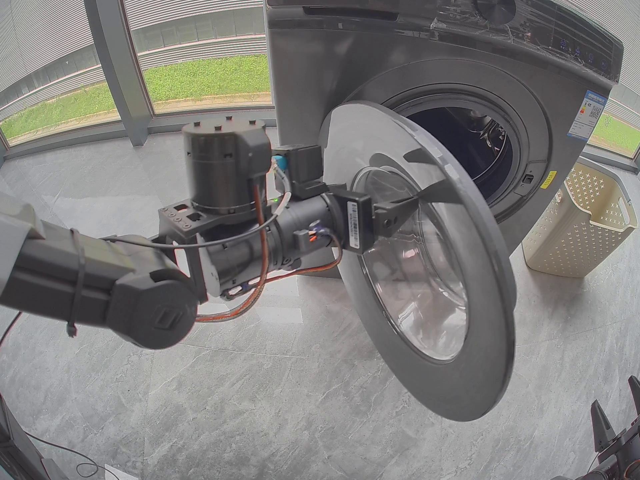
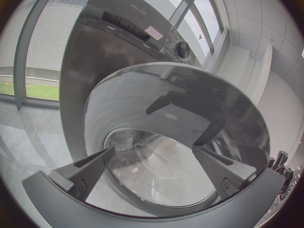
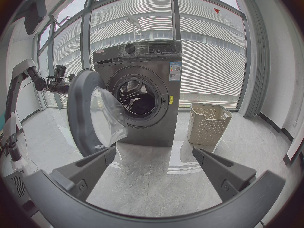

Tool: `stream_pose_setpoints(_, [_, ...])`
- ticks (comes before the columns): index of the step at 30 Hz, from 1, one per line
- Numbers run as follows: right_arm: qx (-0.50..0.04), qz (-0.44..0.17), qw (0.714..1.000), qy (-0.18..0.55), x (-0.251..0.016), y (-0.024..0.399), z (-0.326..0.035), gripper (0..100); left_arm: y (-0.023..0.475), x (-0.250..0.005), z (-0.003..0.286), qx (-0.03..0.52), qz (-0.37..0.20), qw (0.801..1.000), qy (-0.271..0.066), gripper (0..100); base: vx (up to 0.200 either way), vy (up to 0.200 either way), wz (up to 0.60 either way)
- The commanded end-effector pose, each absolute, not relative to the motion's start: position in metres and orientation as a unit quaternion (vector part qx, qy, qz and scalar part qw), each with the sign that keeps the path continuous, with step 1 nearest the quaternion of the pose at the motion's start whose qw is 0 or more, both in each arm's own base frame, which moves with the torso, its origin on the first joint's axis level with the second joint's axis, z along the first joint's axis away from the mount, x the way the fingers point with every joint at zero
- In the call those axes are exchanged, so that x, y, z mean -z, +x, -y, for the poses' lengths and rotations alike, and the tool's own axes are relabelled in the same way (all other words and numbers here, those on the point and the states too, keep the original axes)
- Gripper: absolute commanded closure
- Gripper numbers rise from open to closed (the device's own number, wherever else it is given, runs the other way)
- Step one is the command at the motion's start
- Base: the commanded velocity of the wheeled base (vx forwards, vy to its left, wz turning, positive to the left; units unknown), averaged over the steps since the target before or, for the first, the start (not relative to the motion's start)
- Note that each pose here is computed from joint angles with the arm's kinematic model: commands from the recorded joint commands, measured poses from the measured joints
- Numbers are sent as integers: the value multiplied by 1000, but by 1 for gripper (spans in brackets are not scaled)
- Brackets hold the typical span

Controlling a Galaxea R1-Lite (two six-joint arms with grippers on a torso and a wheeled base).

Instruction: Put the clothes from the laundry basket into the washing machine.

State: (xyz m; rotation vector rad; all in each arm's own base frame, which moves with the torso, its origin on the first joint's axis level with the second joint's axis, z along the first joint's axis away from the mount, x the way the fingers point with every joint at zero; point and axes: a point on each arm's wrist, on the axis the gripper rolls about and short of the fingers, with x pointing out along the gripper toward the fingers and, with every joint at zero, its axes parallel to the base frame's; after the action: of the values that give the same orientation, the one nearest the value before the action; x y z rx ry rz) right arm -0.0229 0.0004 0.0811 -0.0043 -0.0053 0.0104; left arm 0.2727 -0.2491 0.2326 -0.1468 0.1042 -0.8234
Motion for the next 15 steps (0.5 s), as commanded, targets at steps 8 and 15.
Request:
stream_pose_setpoints(8, [-5,-1,1000,-2,-77,-22,0,0,313,-229,284,362,-24,924,-116,0,0,0,0])
stream_pose_setpoints(15, [-5,-1,1000,-2,-77,-22,0,0,326,-228,288,330,-12,935,-128,0,0,0,0])
